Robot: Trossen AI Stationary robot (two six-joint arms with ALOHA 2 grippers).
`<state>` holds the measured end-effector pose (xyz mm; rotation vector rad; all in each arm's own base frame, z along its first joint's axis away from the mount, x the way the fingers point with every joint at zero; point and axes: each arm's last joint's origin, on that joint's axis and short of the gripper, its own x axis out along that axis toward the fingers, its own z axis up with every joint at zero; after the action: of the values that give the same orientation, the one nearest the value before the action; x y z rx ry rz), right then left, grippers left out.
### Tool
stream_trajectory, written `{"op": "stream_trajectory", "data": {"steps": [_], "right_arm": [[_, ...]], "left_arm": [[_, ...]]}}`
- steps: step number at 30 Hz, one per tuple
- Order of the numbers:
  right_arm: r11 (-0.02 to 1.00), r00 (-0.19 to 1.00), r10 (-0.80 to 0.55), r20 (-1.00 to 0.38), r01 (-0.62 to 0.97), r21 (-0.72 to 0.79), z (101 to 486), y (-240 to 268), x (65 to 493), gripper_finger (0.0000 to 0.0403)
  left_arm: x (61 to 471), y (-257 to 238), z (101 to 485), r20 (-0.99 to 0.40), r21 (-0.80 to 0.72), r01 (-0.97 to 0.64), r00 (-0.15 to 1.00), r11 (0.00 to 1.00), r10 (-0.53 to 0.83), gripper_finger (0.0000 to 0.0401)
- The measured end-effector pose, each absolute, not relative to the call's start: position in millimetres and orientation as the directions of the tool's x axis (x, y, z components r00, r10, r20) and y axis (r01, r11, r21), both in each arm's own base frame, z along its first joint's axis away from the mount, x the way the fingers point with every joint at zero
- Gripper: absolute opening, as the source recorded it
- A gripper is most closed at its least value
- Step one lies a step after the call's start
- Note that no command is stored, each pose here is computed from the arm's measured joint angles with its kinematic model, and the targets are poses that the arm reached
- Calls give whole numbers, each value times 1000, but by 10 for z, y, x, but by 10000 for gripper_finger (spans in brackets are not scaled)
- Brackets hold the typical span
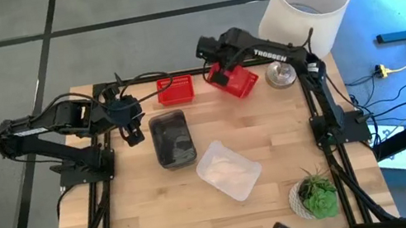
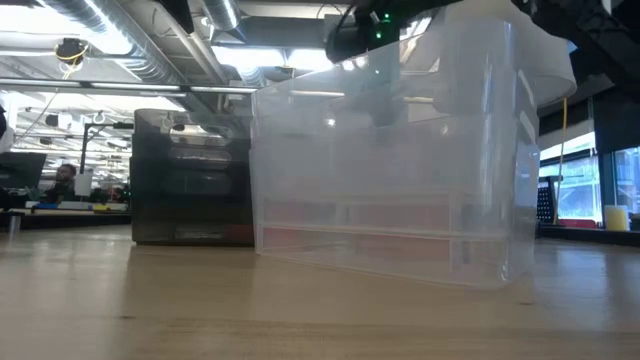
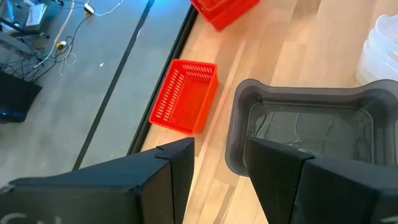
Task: Stack baskets by color
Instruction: Stack the bottom red bin on the top right red bin
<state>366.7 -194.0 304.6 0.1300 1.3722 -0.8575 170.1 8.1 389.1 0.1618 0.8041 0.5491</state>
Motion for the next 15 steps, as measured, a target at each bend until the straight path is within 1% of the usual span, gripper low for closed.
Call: {"op": "stream_trajectory", "data": {"steps": [3, 8, 13, 15], "right_arm": [[670, -92, -476, -874, 606, -429, 2984, -2039, 3610, 2], [657, -140, -457, -878, 613, -440, 2794, -2166, 3537, 2], [659, -184, -422, -888, 610, -440, 2568, -2248, 3464, 2], [670, -180, -401, -898, 612, -421, 2518, -2262, 3450, 2]], "left_arm": [[1701, 81, 3891, -639, 340, -404, 563, 849, 524, 133], [1701, 81, 3891, -639, 340, -405, 563, 849, 524, 133], [1701, 81, 3891, -638, 339, -406, 563, 849, 524, 133], [1701, 81, 3891, -638, 337, -407, 564, 849, 524, 133]]}}
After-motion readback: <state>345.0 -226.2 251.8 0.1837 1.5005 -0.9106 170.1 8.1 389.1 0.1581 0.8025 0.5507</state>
